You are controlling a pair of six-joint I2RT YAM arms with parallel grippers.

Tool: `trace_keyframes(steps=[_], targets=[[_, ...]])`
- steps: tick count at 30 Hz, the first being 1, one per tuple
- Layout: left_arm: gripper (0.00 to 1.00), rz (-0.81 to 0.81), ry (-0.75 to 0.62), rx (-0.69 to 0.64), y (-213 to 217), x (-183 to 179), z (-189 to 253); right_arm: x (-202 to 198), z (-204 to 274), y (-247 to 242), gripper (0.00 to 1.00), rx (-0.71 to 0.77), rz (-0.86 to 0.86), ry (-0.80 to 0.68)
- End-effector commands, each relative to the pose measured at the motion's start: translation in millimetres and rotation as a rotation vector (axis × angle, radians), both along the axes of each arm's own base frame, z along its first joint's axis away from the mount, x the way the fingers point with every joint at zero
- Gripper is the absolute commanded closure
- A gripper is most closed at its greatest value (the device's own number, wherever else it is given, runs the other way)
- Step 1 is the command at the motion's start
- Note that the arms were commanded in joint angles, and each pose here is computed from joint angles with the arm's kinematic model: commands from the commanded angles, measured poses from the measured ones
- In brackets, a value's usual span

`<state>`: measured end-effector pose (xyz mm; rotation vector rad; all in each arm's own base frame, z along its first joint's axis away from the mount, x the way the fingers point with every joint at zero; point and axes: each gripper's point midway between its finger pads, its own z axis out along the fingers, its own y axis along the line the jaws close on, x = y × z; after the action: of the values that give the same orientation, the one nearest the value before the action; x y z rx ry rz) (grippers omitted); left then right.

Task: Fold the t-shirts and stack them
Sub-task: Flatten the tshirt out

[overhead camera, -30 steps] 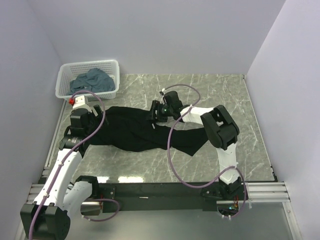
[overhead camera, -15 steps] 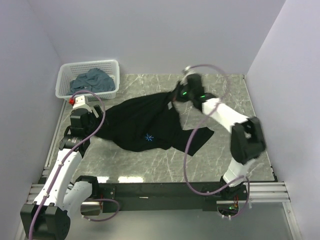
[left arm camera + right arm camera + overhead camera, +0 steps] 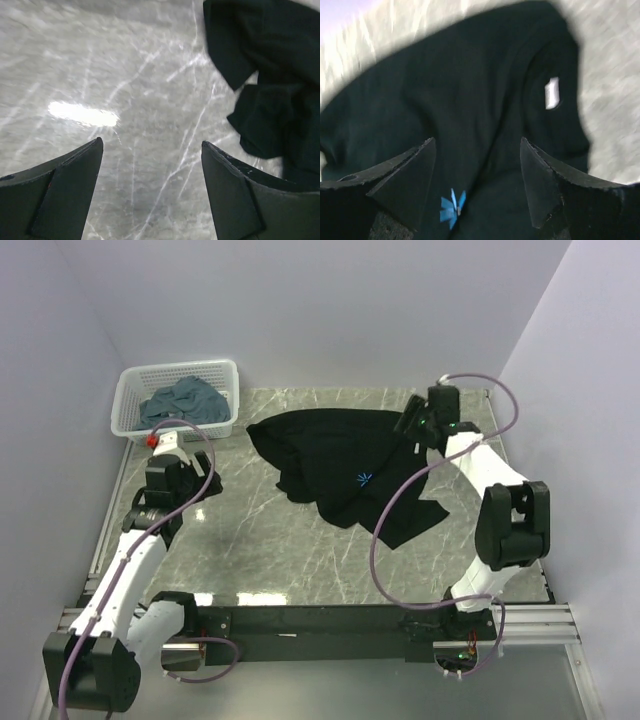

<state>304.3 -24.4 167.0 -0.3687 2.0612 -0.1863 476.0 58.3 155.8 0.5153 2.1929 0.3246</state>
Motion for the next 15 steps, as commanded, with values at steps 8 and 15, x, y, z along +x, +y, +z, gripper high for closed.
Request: trace_keyframes(steps=[8,15], targets=[[0.19,-0.215,0.15,-0.262,-81,13,-32,-129,-20,117,0.27,-0.091,0.447,0.034],[0.28,-0.289,0.2,-0.255,-146,41,-52,-184,-60,112,0.3,-0.05,0.478,0.135]])
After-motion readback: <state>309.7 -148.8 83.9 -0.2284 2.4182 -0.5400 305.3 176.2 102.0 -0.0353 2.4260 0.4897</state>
